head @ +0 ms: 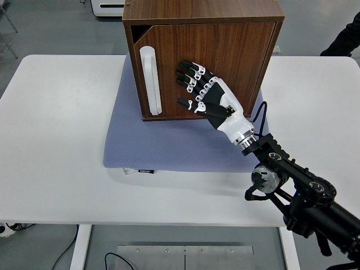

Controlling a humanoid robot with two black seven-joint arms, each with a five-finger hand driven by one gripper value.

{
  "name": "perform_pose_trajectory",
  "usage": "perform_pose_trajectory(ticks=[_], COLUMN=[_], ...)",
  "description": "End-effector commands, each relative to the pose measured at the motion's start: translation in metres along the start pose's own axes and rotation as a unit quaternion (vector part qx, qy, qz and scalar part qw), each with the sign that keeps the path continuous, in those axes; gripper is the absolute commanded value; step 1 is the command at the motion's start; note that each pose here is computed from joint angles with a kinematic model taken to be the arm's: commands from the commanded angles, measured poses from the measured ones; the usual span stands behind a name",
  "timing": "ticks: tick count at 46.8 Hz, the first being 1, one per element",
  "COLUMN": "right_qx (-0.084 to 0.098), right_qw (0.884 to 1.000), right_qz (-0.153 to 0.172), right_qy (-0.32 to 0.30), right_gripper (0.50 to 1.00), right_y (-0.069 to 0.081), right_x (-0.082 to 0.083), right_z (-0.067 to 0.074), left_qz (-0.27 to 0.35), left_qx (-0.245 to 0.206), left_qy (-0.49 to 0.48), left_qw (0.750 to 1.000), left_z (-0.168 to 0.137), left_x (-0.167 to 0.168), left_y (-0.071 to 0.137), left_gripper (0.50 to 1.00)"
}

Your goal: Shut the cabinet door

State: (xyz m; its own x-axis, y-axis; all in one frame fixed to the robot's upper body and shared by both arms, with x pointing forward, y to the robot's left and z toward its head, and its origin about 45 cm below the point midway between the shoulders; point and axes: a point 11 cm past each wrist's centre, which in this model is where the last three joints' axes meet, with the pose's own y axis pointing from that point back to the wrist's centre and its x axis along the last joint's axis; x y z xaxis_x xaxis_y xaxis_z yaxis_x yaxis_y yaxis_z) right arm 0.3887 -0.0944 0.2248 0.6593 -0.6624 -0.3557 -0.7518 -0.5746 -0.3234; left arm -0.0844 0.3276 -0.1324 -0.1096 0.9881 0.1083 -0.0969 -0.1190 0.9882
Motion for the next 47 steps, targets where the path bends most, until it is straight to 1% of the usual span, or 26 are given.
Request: perform_pose_trajectory(ticks=[1, 7, 12, 17, 21, 26, 33, 38, 42, 47], right_qx=[0.006, 0.007, 0.015, 0.016, 0.018, 0.015, 0.003, -0.003, -0.012, -0.017], right_qw=[1.000, 0.999, 0.999, 0.999, 0.999, 1.000, 1.000, 1.000, 1.000, 0.999], right_qz=[-0.012, -0.036, -0.044, -0.038, -0.031, -0.021, -0.004, 0.003, 0.017, 0.036], right_qy=[-0.003, -0.013, -0.024, -0.015, -0.011, -0.004, 0.006, 0.010, 0.017, 0.025], right_gripper=[1.000, 1.000, 1.000, 1.000, 1.000, 1.000, 1.000, 1.000, 1.000, 1.000], right_y=[0.000, 0.004, 0.007, 0.017, 0.026, 0.038, 0.054, 0.064, 0.077, 0.090], right_x=[-0.006, -0.018, -0.024, -0.014, -0.007, 0.002, 0.017, 0.023, 0.034, 0.047], right_z=[-0.002, 0.002, 0.002, -0.003, -0.004, -0.005, -0.004, -0.004, -0.004, -0.007], left_qz=[0.000, 0.000, 0.000, 0.000, 0.000, 0.000, 0.000, 0.000, 0.000, 0.001], left_qx=[0.000, 0.000, 0.000, 0.000, 0.000, 0.000, 0.000, 0.000, 0.000, 0.000], left_qy=[0.001, 0.000, 0.000, 0.000, 0.000, 0.000, 0.000, 0.000, 0.000, 0.000], left_qw=[1.000, 1.000, 1.000, 1.000, 1.000, 1.000, 1.000, 1.000, 1.000, 1.000], left_z=[0.000, 0.000, 0.000, 0.000, 0.000, 0.000, 0.000, 0.000, 0.000, 0.000], left_x=[0.000, 0.000, 0.000, 0.000, 0.000, 0.000, 0.000, 0.000, 0.000, 0.000], left_y=[0.000, 0.000, 0.000, 0.000, 0.000, 0.000, 0.000, 0.000, 0.000, 0.000], left_gripper=[1.000, 1.000, 1.000, 1.000, 1.000, 1.000, 1.000, 1.000, 1.000, 1.000])
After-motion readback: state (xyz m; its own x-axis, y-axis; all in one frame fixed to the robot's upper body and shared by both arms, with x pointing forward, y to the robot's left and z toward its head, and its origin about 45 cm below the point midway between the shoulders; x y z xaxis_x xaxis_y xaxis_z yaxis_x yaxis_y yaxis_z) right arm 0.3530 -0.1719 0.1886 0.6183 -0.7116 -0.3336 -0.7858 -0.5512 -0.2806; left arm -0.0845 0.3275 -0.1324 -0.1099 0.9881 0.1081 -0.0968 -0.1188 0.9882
